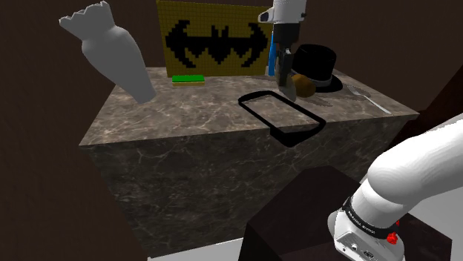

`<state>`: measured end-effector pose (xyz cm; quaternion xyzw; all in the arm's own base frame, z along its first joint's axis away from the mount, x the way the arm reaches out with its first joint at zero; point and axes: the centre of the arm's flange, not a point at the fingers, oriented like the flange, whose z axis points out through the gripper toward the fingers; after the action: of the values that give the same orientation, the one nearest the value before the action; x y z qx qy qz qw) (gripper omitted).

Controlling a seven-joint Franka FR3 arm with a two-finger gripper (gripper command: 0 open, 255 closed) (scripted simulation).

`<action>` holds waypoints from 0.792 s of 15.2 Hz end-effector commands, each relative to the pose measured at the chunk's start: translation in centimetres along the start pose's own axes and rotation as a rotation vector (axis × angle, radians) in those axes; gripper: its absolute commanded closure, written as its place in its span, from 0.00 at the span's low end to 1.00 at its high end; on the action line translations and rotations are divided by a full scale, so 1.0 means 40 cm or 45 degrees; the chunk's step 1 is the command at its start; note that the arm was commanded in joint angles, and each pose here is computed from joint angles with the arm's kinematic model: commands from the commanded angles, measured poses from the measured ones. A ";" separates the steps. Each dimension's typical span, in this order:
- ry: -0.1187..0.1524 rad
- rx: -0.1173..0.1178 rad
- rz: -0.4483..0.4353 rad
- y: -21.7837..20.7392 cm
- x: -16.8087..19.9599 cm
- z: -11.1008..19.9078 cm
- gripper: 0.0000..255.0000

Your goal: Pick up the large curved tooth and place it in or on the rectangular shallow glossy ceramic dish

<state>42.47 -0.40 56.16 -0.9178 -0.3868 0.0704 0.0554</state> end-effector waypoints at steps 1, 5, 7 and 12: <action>0.001 0.001 -0.002 0.003 -0.036 0.016 1.00; 0.001 0.001 -0.002 0.011 -0.031 0.068 1.00; 0.001 0.001 -0.002 0.016 -0.029 0.094 1.00; 0.001 0.001 -0.002 0.026 -0.023 0.159 1.00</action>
<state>41.44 -1.49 50.44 -0.9174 -0.3878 0.0701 0.0559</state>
